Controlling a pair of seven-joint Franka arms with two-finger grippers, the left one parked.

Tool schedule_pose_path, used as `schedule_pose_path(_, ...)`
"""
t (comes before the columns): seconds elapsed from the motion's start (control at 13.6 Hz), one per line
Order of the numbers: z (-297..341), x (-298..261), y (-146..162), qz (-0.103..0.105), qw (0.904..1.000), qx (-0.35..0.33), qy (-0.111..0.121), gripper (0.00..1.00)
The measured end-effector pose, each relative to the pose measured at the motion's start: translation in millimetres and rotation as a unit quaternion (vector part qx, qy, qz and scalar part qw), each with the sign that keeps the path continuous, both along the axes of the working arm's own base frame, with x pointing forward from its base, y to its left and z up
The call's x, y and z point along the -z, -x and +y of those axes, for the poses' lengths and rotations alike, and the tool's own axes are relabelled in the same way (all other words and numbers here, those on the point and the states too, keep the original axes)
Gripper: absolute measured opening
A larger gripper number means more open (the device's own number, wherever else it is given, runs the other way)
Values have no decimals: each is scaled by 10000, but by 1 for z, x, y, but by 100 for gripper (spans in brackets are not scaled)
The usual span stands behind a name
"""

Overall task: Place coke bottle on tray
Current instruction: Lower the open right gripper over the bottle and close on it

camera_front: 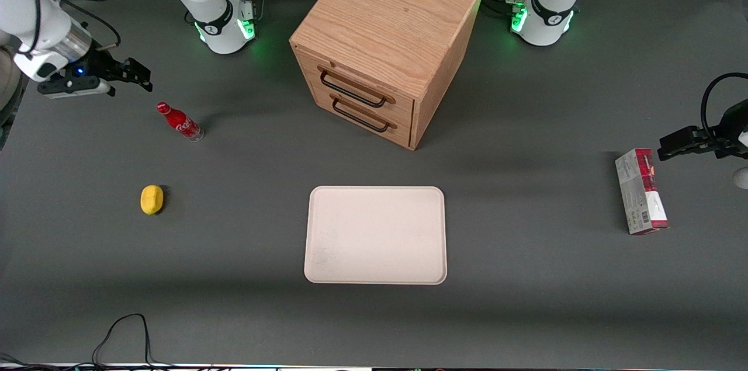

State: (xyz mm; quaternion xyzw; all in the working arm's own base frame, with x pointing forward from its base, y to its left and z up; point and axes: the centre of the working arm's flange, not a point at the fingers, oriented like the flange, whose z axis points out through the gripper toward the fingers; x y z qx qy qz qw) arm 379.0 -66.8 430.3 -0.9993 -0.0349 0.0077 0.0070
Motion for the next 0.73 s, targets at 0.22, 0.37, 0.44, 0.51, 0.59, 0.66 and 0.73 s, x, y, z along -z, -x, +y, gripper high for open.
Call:
schedule_pose_path(0.22, 3, 26, 2, -46, 10000, -12, -1, 100)
schedule_pose_path(0.37, 0, 41, 6, -101, 9999, 34, -32, 100)
schedule_pose_path(0.44, -4, 50, 9, -137, 9999, 71, -62, 100)
schedule_pose_path(0.51, -6, 59, 13, -155, 9998, 84, -88, 100)
schedule_pose_path(0.59, -6, 68, 16, -165, 9998, 93, -103, 100)
schedule_pose_path(0.66, -5, 76, 20, -192, 9997, 98, -110, 100)
schedule_pose_path(0.73, -4, 83, 23, -220, 9996, 100, -113, 100)
